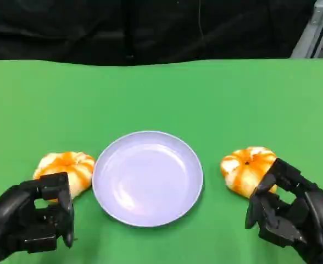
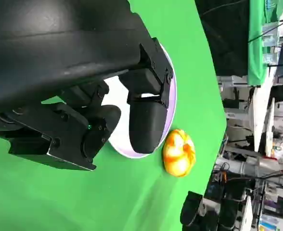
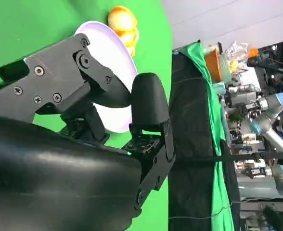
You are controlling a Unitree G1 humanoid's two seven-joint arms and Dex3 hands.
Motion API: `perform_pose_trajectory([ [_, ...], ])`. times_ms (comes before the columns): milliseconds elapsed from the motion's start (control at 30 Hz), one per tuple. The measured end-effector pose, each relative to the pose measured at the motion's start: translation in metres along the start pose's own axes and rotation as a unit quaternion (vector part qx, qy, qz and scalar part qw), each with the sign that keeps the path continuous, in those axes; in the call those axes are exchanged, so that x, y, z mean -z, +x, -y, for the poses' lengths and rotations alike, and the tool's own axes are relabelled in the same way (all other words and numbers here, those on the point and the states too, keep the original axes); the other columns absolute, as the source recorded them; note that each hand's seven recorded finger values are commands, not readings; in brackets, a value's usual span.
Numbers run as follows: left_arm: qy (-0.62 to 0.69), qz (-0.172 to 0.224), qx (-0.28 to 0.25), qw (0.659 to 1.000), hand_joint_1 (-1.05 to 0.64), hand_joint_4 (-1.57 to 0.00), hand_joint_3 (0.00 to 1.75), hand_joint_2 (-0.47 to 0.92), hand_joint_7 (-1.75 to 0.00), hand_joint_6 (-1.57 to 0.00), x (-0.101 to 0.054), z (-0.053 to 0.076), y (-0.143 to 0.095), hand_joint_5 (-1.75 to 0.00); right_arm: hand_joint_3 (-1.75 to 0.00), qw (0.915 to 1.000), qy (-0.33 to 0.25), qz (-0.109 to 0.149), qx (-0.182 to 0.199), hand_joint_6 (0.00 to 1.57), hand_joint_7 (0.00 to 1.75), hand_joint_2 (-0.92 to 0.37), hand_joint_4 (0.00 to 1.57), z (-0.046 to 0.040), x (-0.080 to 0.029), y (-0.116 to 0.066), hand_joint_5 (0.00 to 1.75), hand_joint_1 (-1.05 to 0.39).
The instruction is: Grasp the bread from the table and place it into the plate.
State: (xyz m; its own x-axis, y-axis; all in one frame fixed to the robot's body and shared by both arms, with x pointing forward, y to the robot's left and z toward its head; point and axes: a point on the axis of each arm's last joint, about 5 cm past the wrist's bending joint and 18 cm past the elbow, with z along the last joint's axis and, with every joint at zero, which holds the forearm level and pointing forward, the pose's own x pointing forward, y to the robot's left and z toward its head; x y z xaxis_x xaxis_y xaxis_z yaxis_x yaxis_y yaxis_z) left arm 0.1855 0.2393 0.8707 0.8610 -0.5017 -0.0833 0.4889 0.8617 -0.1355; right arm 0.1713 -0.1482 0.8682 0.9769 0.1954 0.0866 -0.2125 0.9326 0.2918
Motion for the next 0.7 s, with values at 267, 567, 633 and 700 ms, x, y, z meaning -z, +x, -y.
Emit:
perform_pose_trajectory([
  [267,0.0,0.0,0.0,1.0,0.15,-0.82,1.12,0.73,-1.75,-0.7,0.0,0.0,0.0,-1.75,-1.13,1.0,-0.001,0.0,0.0,0.63,1.71,-0.59,0.84,-0.0006,-0.0001,0.0001,1.75,-0.12],
  [567,0.0,0.0,0.0,1.0,0.16,-0.83,1.12,0.73,-1.75,-0.71,0.0,0.0,0.0,-1.75,-1.13,1.0,-0.001,0.0,0.0,0.63,1.72,-0.59,0.84,-0.0007,-0.0002,0.0001,1.75,-0.12],
  [633,0.0,0.0,0.0,1.0,0.15,-0.77,1.1,0.72,-1.69,-0.67,0.0,0.0,0.0,-1.75,-1.13,1.0,-0.001,0.0,0.0,0.63,1.71,-0.59,0.84,-0.0007,-0.0002,0.0001,1.75,-0.12],
  [700,0.003,-0.001,-0.005,1.0,0.14,-0.74,1.09,0.71,-1.66,-0.65,-0.0001,0.0,0.0,-1.75,-1.14,1.0,-0.001,0.0,0.0,0.63,1.71,-0.59,0.85,-0.0007,-0.0002,0.0001,1.75,-0.12],
])
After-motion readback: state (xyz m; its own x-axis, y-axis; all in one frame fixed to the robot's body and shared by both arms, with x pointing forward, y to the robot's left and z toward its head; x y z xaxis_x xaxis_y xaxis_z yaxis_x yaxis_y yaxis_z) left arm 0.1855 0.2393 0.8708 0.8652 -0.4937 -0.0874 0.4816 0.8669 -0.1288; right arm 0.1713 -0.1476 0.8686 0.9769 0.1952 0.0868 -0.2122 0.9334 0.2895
